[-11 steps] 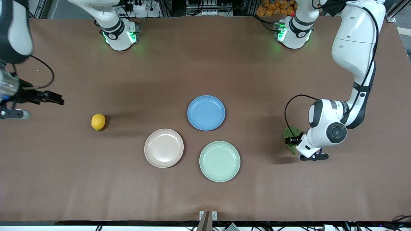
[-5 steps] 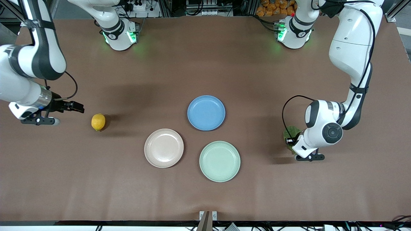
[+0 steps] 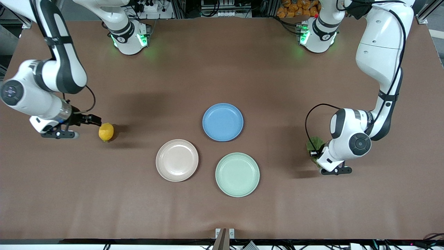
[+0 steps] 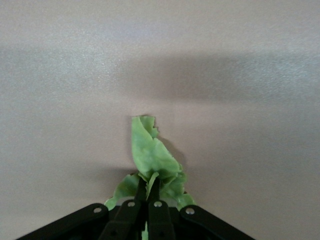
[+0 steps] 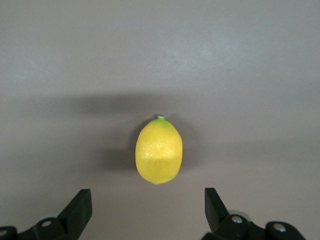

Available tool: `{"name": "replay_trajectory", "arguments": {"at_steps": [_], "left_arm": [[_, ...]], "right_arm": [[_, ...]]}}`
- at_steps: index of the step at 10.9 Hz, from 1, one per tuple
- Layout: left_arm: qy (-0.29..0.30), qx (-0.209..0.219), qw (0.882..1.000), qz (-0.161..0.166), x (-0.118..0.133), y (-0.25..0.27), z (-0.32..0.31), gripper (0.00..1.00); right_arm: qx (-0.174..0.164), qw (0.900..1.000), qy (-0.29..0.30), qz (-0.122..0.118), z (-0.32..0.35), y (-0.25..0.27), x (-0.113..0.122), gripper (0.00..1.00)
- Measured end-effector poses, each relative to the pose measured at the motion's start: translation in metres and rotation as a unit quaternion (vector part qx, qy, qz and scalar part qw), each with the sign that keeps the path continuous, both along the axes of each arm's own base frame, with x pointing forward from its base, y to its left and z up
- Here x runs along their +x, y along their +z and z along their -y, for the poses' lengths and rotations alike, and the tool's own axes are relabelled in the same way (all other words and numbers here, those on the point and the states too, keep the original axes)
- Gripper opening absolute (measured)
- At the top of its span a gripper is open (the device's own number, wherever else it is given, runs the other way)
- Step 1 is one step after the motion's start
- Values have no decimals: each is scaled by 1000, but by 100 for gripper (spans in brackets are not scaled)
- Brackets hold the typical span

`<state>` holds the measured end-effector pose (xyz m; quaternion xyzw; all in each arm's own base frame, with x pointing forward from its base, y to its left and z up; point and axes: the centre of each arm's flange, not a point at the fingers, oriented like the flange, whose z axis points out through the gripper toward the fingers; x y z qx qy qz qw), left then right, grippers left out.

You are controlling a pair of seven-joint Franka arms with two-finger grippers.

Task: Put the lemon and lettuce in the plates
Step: 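Grasp the lettuce with the left gripper while the right gripper reaches the lemon, then lift the lettuce with the left gripper while the right gripper grasps the lemon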

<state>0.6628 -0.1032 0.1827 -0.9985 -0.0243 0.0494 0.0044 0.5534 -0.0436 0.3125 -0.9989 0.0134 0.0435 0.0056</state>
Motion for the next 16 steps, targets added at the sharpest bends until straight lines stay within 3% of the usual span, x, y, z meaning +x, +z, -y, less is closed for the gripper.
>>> {"name": "replay_trajectory", "arguments": {"at_steps": [6, 16], "left_arm": [[-16, 2, 1000, 9, -2, 36, 45, 2], [-18, 6, 1000, 16, -6, 87, 104, 2]], "right_arm": [[-4, 1000, 6, 5, -8, -74, 0, 100], [-8, 1000, 4, 23, -7, -125, -10, 100]]}}
